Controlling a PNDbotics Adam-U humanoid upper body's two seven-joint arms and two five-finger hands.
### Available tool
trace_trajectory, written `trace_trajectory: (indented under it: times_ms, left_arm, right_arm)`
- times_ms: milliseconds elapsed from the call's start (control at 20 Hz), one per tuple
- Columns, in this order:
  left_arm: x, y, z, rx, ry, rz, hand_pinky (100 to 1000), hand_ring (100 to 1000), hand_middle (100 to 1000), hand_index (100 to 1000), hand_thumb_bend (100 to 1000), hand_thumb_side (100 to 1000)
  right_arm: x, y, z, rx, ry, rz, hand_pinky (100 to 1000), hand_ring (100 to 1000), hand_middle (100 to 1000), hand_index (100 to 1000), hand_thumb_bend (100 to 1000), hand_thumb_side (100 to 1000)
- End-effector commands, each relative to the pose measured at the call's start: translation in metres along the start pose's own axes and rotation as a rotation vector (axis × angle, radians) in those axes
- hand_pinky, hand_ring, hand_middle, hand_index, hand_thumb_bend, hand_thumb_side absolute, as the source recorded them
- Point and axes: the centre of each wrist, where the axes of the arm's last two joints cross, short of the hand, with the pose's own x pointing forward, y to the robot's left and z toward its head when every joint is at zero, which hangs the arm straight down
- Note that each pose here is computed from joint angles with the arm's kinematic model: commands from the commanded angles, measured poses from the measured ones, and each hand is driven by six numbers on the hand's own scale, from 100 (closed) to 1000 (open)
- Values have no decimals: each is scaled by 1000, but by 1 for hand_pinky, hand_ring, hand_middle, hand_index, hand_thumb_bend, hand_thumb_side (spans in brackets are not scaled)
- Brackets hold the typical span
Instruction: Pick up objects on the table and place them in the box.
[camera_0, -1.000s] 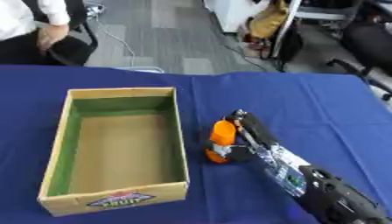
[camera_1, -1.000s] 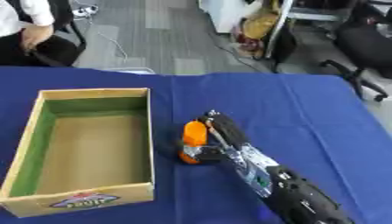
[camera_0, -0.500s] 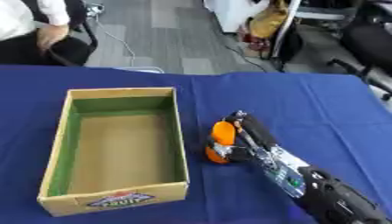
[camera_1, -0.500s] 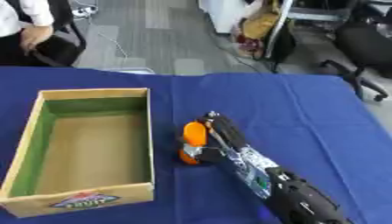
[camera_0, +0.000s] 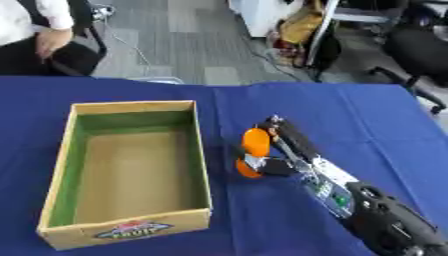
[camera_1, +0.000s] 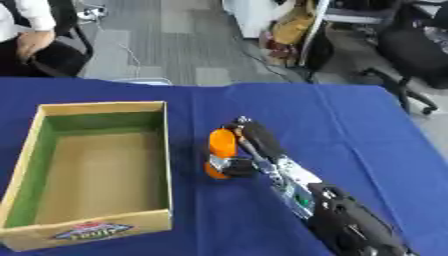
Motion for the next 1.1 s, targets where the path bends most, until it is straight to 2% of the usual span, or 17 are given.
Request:
trace_trajectory:
  times_ms: [50,100,500,850,1100]
  left_arm:
    - [4,4,-2,-11,-9,-21,715,670,728,726,127,851]
    - [4,4,-3,-11,-10,-21,715,670,728,726,127,851]
    - [4,4,-6,-12,-26,-18,715,671,727,724,128,851]
    - [3,3,-13,-19,-50,-19,717,671,726,717,127,849]
    - [2,0,-22,-29,-80,-6,717,672,727,717,128,850]
  right_arm:
    - [10,-34,-14,-44,-30,25,100,100,100,185,100,852]
    - [16,-38,-16,-46,-40,23,100,100,100,185,100,820]
    - [51,-59,-27,-77,-142,-20,100,100,100,186,100,827]
    - [75,-54,-36,-56,-243,-100,100,100,100,194,100,829]
    - [78,-53,-39,-51,-276,-103,100,100,100,195,100,837]
